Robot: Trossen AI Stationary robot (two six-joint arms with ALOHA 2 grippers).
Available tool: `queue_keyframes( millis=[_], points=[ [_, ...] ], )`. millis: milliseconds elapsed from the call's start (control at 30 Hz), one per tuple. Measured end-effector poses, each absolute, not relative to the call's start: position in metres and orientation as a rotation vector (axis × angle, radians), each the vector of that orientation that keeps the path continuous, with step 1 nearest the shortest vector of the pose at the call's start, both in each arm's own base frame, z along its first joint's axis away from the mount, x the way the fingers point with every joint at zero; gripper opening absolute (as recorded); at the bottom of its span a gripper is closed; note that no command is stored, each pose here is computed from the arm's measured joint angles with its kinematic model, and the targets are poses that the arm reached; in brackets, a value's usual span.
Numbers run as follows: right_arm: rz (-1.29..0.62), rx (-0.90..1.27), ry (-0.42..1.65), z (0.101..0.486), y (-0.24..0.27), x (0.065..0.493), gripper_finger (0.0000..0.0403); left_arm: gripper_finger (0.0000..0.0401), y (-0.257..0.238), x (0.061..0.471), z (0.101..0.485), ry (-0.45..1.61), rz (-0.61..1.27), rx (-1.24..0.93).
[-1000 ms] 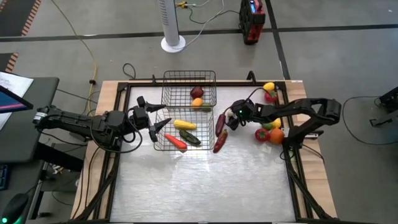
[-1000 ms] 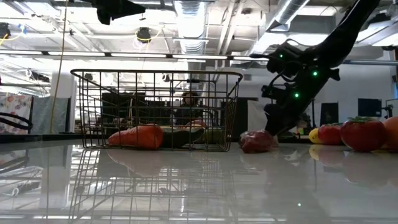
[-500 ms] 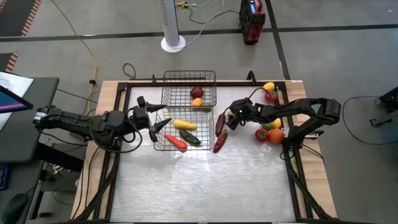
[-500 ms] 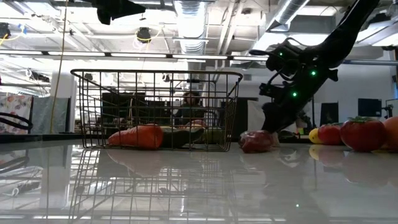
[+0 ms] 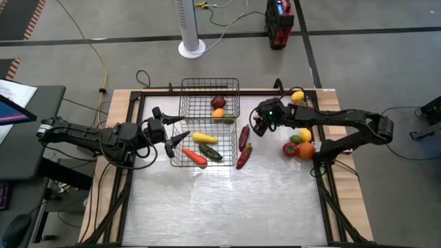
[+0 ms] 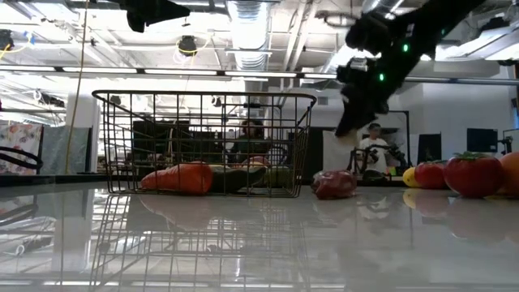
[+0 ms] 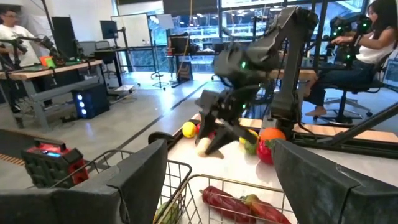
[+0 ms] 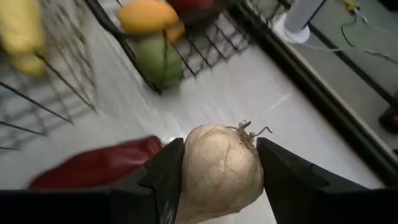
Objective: Sort produce into baskets
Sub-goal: Put the garlic into the bottom wire basket
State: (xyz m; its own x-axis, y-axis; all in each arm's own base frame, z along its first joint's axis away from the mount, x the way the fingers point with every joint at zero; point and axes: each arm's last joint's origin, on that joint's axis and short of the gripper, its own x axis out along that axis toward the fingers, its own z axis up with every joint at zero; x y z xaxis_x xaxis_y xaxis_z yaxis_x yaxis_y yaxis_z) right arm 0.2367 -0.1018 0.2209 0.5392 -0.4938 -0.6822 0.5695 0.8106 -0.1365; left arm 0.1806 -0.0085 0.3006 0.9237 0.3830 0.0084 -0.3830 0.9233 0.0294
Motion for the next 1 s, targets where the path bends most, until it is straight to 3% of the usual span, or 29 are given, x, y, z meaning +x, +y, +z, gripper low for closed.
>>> queue_keyframes(
  millis=[333,700,1000],
  points=[
    [-0.528,0.069,0.641,0.260,-0.073,0.245,0.0219,0.0279,-0.009,0.181,0.301,-0.004,0.393,0.036],
    [-0.348,0.034,0.402,0.274,-0.031,0.275,0.0219,0.0279,-0.008,0.181,0.301,-0.006,0.400,0.036],
    [-0.231,0.038,0.325,0.266,-0.011,0.295,0.0220,0.0279,-0.008,0.180,0.302,-0.012,0.405,0.037]
  ],
)
